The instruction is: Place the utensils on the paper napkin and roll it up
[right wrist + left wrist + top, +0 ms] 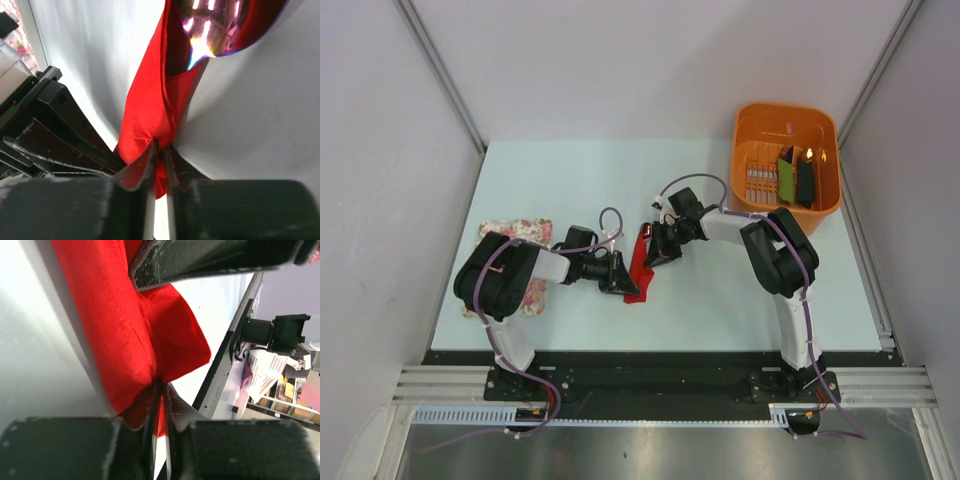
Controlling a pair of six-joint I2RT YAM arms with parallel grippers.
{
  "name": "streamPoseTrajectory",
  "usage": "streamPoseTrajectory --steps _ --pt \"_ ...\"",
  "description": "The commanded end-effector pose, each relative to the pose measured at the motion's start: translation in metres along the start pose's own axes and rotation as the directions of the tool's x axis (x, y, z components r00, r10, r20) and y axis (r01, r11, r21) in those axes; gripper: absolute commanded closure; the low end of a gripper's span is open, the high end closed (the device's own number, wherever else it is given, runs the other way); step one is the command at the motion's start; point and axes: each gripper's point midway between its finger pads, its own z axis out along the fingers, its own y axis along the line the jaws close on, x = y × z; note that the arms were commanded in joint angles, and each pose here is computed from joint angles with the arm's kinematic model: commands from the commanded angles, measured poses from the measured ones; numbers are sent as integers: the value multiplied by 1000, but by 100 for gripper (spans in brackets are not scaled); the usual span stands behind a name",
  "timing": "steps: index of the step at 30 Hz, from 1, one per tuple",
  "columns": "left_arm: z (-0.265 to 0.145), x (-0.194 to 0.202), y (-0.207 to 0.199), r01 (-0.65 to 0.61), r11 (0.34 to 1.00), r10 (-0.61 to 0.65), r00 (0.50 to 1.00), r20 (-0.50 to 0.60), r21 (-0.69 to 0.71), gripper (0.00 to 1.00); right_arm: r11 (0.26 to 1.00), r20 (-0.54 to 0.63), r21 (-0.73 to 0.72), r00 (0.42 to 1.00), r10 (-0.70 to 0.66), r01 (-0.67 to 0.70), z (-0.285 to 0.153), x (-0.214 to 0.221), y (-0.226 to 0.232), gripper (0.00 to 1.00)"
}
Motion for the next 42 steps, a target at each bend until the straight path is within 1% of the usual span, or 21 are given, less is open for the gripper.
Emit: streamPoseTrajectory --steps 1,2,4,7,8,9,10,12,13,15,16,21,22,24,25,28,29,32,34,40,42 --pt "3 19 43 9 987 -16 999 -43 -159 83 999 59 -44 998 -9 12 -10 -22 20 77" --pt "3 18 42 4 988 -11 999 -42 -156 83 998 66 -53 998 -10 13 -12 -24 23 71" --pt "2 17 41 0 988 -6 999 -38 -156 83 998 68 -64 998 -4 8 -13 -25 28 66" --pt "2 15 37 -8 990 4 1000 -29 -141 80 999 39 -51 999 -5 7 -10 -19 26 64" --pt "2 13 35 -5 991 2 1000 -23 -135 79 999 33 -39 999 -5 6 -8 -18 23 65" --pt "2 11 32 -9 992 7 1000 -19 -128 75 999 26 -33 1000 -9 10 -6 -16 22 68" --pt "1 9 28 -18 993 17 1000 -13 -115 73 1000 17 -24 1000 -16 16 -5 -12 18 79" --pt "0 3 17 -34 996 34 999 4 -82 65 1000 12 4 1000 -24 23 -2 -9 10 90" --pt "-3 -5 6 -71 996 72 997 31 -58 62 1000 5 23 1000 -19 19 -1 -7 4 99" --pt "-7 -11 -8 -88 996 89 995 51 -20 54 998 6 57 1000 -29 29 2 -8 -7 100" --pt "-10 -15 -17 -111 994 112 992 65 -9 52 997 7 67 1000 -23 22 1 -9 -13 100" --pt "-18 -25 -31 -163 986 164 982 93 -21 44 996 2 85 1000 -24 24 3 -8 -22 100" --pt "-18 -23 -30 -164 986 166 982 86 -33 43 996 5 87 1000 -25 25 3 -9 -23 100" --pt "-19 -28 -30 -225 971 231 969 89 -75 41 996 8 86 1000 -28 28 3 -10 -22 100" --pt "-18 -23 -31 -231 969 237 969 68 -84 41 996 9 85 999 -31 30 3 -10 -22 100" --pt "-17 -25 -33 -294 947 303 951 57 -130 39 996 8 84 1000 -29 29 3 -10 -21 100" --pt "-17 -29 -37 -337 932 347 936 55 -136 39 996 7 83 1000 -28 28 3 -10 -21 100" --pt "-14 -28 -40 -393 903 402 915 25 -173 39 996 6 82 1000 -26 26 4 -9 -21 100" --pt "-9 -23 -40 -411 892 417 909 -6 -187 39 996 5 83 1000 -27 27 4 -9 -21 100" --pt "4 -21 -47 -455 869 456 889 -42 -195 42 996 5 84 1000 -27 27 4 -9 -21 100" --pt "8 -23 -46 -453 868 453 890 -53 -201 47 996 6 84 1000 -26 26 4 -10 -21 100"
